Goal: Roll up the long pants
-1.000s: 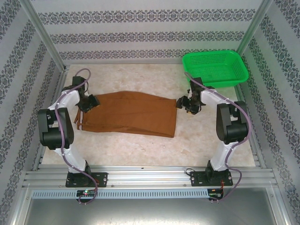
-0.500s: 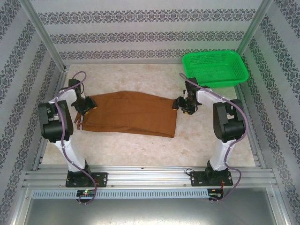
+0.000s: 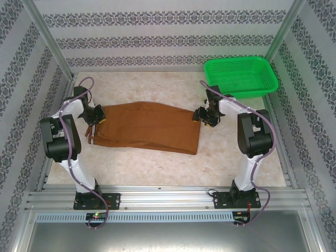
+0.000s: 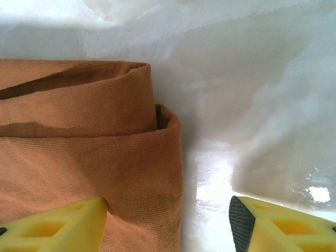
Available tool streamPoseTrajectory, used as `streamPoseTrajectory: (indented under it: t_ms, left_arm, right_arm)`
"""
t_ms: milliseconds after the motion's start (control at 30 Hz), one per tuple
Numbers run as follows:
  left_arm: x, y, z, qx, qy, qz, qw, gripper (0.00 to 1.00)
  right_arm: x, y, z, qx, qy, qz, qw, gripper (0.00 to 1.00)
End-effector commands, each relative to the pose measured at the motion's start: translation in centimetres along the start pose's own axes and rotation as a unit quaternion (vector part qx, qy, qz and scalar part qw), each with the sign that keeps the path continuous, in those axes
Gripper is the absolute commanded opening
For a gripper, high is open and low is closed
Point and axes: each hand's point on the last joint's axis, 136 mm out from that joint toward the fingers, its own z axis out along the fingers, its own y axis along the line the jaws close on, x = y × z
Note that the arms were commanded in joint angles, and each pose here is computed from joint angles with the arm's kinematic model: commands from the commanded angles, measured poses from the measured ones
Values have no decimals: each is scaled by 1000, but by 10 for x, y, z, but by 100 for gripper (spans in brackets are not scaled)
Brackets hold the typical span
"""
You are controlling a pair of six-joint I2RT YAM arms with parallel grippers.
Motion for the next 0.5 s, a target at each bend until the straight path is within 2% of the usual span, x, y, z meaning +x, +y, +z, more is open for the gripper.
streamPoseTrajectory:
  t_ms: [0,133,267,467]
  left_arm:
    - [-9,-14,-46,15,-40,-1,999,0]
    - [-13,-10,-80,6,-61,-9,998,0]
    - [-16,11,-104,-19,-78,-32,996,0]
    - [-18,39,-102,-48,-74,-63,994,0]
  right_arm:
    - [-4,4,-2,11,-4,2,1000,65]
    - [-7,5,-4,11,-6,2,1000,65]
    - [-11,9,-7,5,-13,3,1000,65]
    - [-11,19,-2,1,-8,-6,1000,65]
